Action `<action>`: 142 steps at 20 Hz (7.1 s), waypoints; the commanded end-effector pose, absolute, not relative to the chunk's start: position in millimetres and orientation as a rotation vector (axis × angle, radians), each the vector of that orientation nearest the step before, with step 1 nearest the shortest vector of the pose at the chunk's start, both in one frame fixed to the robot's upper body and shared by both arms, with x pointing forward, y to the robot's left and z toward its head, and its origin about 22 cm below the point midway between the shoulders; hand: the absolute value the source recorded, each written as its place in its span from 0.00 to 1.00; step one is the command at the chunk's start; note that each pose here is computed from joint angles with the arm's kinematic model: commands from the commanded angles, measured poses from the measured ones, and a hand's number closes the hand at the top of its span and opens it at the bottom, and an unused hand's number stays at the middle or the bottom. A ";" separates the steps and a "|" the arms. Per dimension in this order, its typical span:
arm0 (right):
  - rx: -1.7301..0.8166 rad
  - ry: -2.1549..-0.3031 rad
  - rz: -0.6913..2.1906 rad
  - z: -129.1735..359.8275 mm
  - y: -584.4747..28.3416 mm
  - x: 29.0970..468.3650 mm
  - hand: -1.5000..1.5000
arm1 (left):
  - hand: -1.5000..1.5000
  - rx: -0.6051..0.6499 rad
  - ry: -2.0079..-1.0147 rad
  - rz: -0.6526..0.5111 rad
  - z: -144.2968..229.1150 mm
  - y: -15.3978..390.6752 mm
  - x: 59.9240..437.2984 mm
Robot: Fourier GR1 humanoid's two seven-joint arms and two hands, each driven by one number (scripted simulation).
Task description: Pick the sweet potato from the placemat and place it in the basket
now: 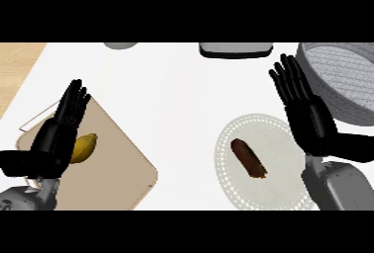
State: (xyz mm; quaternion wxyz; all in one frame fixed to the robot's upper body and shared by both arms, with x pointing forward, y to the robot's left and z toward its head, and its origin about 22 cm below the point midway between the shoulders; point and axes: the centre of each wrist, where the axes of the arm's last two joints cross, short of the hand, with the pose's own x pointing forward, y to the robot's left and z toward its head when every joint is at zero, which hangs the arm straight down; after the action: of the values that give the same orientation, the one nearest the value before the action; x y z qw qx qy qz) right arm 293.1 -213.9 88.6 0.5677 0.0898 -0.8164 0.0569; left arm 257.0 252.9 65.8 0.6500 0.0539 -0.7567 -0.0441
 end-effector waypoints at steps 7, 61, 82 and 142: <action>-0.111 -1.950 1.106 86.2 -212.2 245.7 1.00 | 0.50 0.107 -1.650 0.038 45.0 242.7 247.0; -1.395 -1.006 1.212 37.4 -41.1 162.5 0.00 | 0.50 0.086 -1.683 0.047 29.0 226.1 234.0; -1.443 -0.980 1.180 10.7 -66.6 190.9 0.00 | 0.50 0.110 -1.674 0.065 43.1 218.5 238.0; -1.219 -0.862 0.549 42.0 -167.3 379.6 1.00 | 0.50 0.024 -1.705 -0.002 42.6 222.7 253.5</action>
State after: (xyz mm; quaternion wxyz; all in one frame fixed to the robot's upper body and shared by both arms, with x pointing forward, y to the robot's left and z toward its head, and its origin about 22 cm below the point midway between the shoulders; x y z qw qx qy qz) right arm 348.3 -159.5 20.9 0.6764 -0.5537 -0.3588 0.3273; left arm 250.9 223.6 40.3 0.6574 0.0163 -0.7533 0.0055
